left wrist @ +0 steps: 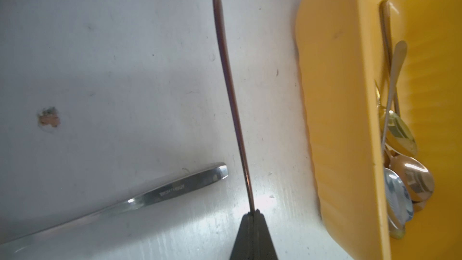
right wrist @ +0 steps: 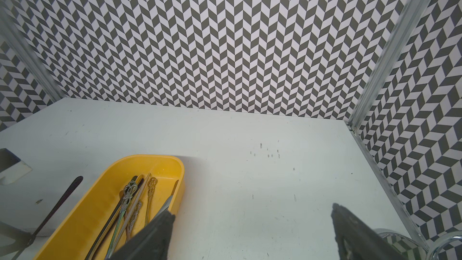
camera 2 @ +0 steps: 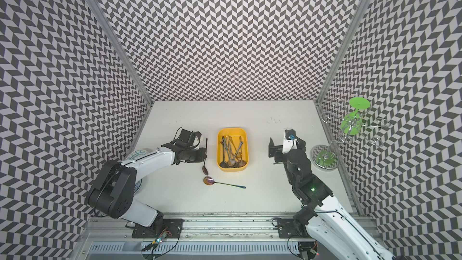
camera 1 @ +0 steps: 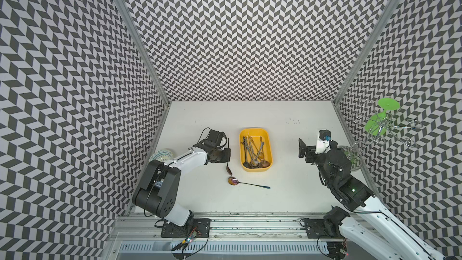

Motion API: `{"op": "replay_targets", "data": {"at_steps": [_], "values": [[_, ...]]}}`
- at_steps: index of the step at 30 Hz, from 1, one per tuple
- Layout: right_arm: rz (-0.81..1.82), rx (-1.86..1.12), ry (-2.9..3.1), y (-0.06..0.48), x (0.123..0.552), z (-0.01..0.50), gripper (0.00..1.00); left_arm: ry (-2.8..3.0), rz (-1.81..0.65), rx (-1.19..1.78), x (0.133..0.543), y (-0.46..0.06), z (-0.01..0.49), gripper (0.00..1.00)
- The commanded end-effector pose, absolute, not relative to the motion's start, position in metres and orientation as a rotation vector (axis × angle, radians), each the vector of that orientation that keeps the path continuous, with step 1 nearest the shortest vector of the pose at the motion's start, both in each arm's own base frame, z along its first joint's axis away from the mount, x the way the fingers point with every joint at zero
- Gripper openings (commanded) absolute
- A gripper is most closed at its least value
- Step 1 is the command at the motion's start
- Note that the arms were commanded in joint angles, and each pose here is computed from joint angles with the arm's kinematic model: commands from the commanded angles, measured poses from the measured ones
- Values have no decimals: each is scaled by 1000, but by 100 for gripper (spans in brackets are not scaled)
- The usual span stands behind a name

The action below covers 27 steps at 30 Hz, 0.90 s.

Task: Put the spoon into the storage box
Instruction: Pick up the spoon from the center of the board.

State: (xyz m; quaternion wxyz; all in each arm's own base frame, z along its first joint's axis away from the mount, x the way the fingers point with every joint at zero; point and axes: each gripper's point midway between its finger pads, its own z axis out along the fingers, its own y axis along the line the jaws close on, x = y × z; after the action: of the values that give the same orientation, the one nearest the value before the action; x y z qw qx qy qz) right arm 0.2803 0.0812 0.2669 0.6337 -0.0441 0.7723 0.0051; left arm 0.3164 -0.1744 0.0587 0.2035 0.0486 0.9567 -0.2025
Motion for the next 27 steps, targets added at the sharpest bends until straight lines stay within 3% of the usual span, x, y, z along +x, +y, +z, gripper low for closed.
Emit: {"op": "replay_targets", "data": {"at_steps": [1, 17, 27], "values": [[15, -74, 1718, 79, 280, 277, 100, 2594, -636, 176, 324, -181, 81, 0], [20, -86, 1723, 82, 281, 275, 100, 2309, -1040, 224, 345, -221, 191, 0], [11, -83, 1728, 81, 282, 273, 100, 2360, -1214, 124, 351, -253, 174, 0]]}}
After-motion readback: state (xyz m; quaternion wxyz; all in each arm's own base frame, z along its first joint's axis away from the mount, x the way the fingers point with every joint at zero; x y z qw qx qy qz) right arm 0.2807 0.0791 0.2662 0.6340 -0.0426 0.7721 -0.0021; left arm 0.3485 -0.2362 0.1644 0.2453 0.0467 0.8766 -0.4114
